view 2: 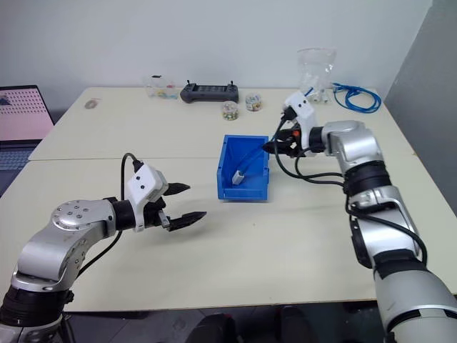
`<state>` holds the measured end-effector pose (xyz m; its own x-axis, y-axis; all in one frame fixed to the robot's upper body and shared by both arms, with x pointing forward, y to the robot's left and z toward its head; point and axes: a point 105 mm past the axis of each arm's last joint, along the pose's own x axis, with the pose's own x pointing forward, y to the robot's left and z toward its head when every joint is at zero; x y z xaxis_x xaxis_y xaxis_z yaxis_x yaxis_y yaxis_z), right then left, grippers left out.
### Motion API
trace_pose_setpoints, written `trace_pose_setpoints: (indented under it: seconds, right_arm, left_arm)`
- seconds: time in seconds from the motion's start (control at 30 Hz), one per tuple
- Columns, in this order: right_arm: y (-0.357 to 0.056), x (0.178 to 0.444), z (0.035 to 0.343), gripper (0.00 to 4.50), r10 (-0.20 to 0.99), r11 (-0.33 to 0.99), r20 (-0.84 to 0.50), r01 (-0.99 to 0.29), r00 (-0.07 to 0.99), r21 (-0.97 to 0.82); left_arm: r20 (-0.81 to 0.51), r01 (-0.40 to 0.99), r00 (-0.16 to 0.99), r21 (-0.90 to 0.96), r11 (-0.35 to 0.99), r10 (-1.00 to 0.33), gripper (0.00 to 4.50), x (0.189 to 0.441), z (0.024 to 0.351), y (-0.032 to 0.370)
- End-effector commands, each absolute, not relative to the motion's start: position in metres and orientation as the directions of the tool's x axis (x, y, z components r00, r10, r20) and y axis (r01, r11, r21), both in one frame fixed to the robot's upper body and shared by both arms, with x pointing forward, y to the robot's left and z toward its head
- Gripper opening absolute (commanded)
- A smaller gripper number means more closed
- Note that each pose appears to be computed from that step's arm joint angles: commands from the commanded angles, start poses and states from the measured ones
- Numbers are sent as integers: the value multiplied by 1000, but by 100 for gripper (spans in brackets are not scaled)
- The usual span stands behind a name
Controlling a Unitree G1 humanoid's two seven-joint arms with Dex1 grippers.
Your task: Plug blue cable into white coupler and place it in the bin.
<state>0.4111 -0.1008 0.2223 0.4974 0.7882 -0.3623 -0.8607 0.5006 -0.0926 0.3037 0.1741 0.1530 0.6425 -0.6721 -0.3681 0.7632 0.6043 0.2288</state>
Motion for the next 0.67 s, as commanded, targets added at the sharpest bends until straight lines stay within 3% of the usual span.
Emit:
trace_pose_setpoints:
  seconds: [0.03, 0.17, 0.3, 0.4, 0.47, 0.67]
  right_arm:
    - [-121, 388, 217, 428, 775, 439, -410, -876, 481, -198]
    - [-150, 361, 205, 445, 730, 490, -396, -830, 557, -265]
    - [-164, 303, 182, 445, 764, 451, -445, -880, 466, -147]
    - [-162, 281, 188, 445, 813, 414, -407, -905, 416, -98]
    - [-159, 277, 197, 445, 833, 412, -365, -906, 416, -92]
    - [-157, 300, 223, 445, 833, 457, -276, -878, 480, -145]
  left_arm:
    - [-306, 736, 677, 281, 616, -669, 450, 307, 174, 185]
    - [-294, 725, 689, 276, 631, -662, 450, 301, 177, 195]
    - [-295, 662, 749, 300, 687, -593, 450, 302, 175, 214]
    - [-288, 644, 764, 295, 706, -577, 450, 305, 178, 220]
    - [-282, 639, 768, 292, 711, -575, 450, 308, 181, 222]
    - [-289, 656, 754, 275, 703, -590, 450, 317, 187, 223]
